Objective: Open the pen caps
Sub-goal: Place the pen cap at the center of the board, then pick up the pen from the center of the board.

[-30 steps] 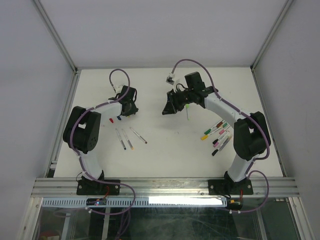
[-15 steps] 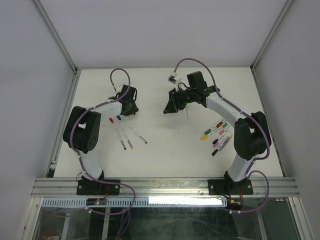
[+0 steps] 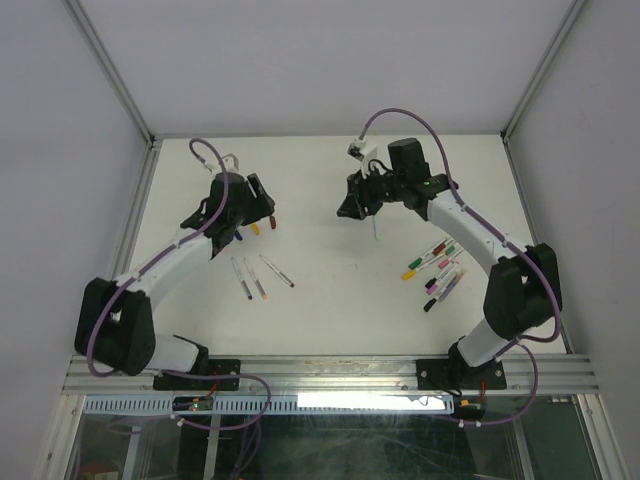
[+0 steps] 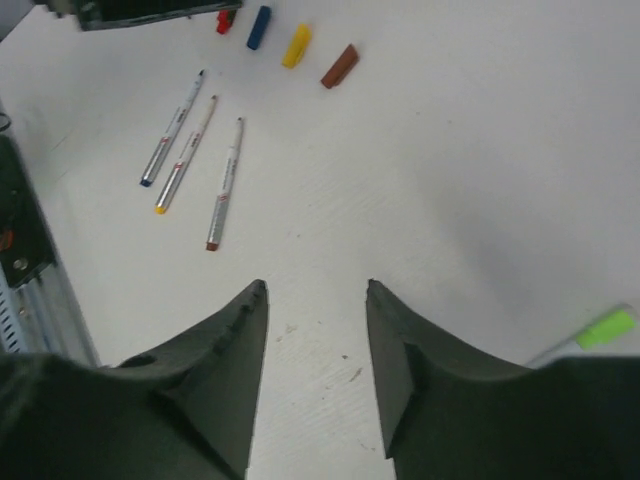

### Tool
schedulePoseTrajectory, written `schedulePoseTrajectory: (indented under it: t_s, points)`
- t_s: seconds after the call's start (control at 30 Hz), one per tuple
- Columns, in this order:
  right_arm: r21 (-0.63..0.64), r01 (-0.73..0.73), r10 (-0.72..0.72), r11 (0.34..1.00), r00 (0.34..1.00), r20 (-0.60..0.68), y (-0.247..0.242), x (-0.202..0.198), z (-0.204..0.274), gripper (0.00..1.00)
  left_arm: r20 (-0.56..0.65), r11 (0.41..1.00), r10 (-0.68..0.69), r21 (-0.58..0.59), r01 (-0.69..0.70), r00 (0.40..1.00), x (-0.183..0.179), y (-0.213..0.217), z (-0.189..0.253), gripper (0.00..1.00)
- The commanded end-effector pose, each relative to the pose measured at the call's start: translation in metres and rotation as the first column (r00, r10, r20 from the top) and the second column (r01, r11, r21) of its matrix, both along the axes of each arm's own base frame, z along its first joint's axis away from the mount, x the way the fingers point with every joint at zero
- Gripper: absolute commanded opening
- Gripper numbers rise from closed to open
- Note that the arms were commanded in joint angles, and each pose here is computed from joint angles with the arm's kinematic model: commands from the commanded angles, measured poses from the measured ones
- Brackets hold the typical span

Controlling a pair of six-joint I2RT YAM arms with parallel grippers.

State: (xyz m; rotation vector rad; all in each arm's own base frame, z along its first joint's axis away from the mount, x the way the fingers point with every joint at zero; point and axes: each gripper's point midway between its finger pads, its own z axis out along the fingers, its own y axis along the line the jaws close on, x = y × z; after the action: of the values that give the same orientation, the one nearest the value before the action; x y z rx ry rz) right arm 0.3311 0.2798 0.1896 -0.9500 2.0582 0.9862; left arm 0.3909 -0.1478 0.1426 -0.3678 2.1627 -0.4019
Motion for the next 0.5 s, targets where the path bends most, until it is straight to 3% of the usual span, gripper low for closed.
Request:
schedulePoseTrajectory:
  t_s: [0.0,0.1,0.13,0.23,0.47]
  points:
    - [-0.015,0.172,-0.16,0.985,0.945,0.286,-0.033,0.035,0.039,0.53,0.248,0.991,-0.086,-0.076,0.108,0.965,-0.019,-0.009,0.055,0.67]
    - [-0.014,0.237,-0.23,0.971,0.955,0.188,-0.052,0.047,0.019,0.81,0.362,0.981,-0.087,-0.131,0.143,0.928,-0.044,-0.005,0.068,0.93]
    - [-0.03,0.232,-0.226,0.972,0.965,0.131,-0.057,0.051,0.008,0.82,0.397,0.975,-0.093,-0.148,0.164,0.913,-0.051,-0.006,0.072,0.98]
    - [-0.133,0.273,-0.275,0.953,0.961,0.008,-0.079,0.067,-0.025,0.82,0.48,0.95,-0.134,-0.187,0.25,0.867,-0.075,-0.011,0.08,0.99]
    - [-0.321,0.413,-0.423,0.852,0.905,0.042,-0.112,0.093,-0.071,0.76,0.518,0.919,-0.116,-0.267,0.289,0.847,-0.102,-0.01,0.086,0.99]
